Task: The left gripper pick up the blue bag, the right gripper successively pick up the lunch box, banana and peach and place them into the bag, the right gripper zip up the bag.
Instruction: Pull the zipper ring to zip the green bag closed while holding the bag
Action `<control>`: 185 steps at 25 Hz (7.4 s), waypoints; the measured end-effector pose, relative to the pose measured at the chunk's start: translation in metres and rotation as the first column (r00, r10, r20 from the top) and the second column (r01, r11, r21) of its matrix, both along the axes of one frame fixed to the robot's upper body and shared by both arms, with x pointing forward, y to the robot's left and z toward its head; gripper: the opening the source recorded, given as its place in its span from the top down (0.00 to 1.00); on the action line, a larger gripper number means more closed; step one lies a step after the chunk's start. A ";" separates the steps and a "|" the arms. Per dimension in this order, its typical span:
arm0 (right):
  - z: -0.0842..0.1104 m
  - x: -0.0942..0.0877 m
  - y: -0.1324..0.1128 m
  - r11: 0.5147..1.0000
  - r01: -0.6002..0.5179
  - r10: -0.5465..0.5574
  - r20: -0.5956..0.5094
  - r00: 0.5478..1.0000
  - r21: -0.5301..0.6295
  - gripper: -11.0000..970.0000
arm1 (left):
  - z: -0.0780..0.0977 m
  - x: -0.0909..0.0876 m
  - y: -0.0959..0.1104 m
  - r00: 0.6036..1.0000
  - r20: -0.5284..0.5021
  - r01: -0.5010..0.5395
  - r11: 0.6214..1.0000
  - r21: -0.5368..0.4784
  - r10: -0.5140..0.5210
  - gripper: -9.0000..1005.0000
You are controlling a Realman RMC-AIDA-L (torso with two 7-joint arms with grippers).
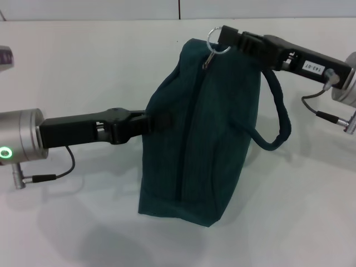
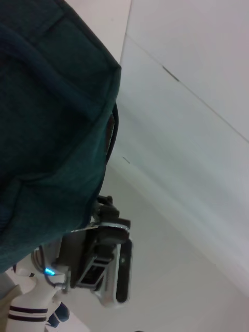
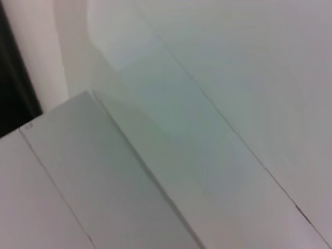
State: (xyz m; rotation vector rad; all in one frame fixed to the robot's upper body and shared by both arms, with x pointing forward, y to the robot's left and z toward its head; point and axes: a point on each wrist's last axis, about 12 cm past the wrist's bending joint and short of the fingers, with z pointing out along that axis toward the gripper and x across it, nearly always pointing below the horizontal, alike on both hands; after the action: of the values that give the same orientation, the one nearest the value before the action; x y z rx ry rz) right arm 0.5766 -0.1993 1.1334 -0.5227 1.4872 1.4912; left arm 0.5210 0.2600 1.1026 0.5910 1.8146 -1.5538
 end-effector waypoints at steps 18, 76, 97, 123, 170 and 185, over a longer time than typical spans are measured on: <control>-0.006 0.001 -0.012 0.998 0.063 -0.062 -0.076 0.995 0.017 0.97 | -0.007 -0.015 -0.005 0.997 0.044 0.070 0.998 -0.011 -0.069 0.93; -0.015 -0.002 -0.035 0.979 0.205 -0.205 -0.038 0.978 -0.022 0.97 | 0.060 0.045 0.051 0.985 -0.040 -0.170 0.985 -0.014 0.169 0.14; -0.016 -0.007 -0.031 0.984 0.178 -0.178 -0.026 0.984 -0.008 0.97 | 0.062 0.081 -0.044 0.979 -0.204 0.084 0.962 0.258 -0.030 0.19; -0.014 -0.009 -0.030 0.987 0.162 -0.162 -0.010 0.987 0.003 0.97 | 0.064 0.076 -0.065 0.982 -0.162 0.147 0.933 0.329 -0.097 0.26; -0.031 -0.028 -0.060 0.954 0.244 -0.202 -0.225 0.953 0.173 0.97 | 0.074 0.050 -0.072 0.952 0.020 0.299 0.944 0.140 -0.304 0.94; -0.043 -0.032 -0.062 0.945 0.286 -0.234 -0.289 0.928 0.156 0.97 | 0.086 0.046 -0.061 0.939 0.104 0.321 0.944 0.072 -0.327 0.94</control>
State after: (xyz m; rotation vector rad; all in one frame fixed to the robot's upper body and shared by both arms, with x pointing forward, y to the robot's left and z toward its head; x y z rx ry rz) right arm 0.5447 -0.2616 1.0903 0.0005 1.5243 1.5144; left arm 0.5667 0.1988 1.1884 1.0282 1.7400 -1.6454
